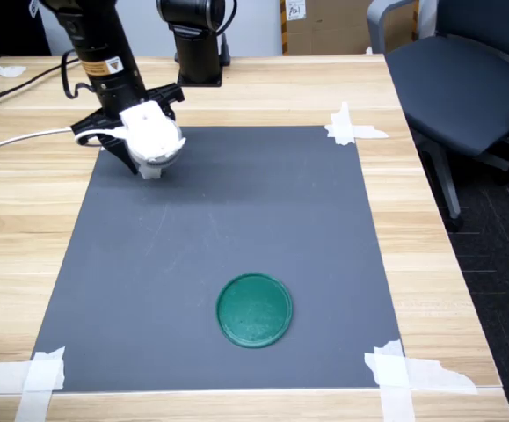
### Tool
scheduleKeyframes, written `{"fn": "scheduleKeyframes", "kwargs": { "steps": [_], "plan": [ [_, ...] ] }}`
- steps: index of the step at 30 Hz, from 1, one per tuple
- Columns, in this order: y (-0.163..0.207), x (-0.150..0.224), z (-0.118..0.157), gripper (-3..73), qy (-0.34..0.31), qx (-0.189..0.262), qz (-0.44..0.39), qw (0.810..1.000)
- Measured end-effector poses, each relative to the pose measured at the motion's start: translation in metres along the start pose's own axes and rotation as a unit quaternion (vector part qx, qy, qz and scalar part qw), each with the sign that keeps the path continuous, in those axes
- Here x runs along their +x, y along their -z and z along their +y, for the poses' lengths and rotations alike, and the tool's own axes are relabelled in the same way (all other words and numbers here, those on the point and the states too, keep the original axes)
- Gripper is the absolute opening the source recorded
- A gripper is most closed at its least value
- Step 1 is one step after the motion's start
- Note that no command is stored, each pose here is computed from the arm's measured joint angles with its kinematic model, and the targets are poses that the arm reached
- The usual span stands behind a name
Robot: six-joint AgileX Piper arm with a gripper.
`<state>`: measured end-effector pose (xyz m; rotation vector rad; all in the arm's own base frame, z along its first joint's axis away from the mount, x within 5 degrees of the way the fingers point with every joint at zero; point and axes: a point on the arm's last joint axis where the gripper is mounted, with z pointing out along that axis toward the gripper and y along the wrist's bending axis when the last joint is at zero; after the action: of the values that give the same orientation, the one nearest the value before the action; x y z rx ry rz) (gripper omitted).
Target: Grasp a white terminal and put it in the green lid.
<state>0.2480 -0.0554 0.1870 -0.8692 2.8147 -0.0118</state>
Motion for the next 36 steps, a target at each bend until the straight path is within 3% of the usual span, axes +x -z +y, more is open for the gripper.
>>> {"fn": "scheduleKeyframes", "kwargs": {
  "steps": [20, 29, 34, 36],
  "plan": [
    [-0.017, 0.0, -0.008, 54.2, 0.032, 0.011, 0.02, 0.999],
    [-0.022, 0.0, -0.009, 43.0, 0.038, 0.007, 0.023, 0.999],
    [-0.022, -0.001, -0.009, 28.6, 0.037, 0.006, 0.022, 0.999],
    [-0.022, -0.001, -0.009, 26.5, 0.037, 0.006, 0.022, 0.999]
  ]
}}
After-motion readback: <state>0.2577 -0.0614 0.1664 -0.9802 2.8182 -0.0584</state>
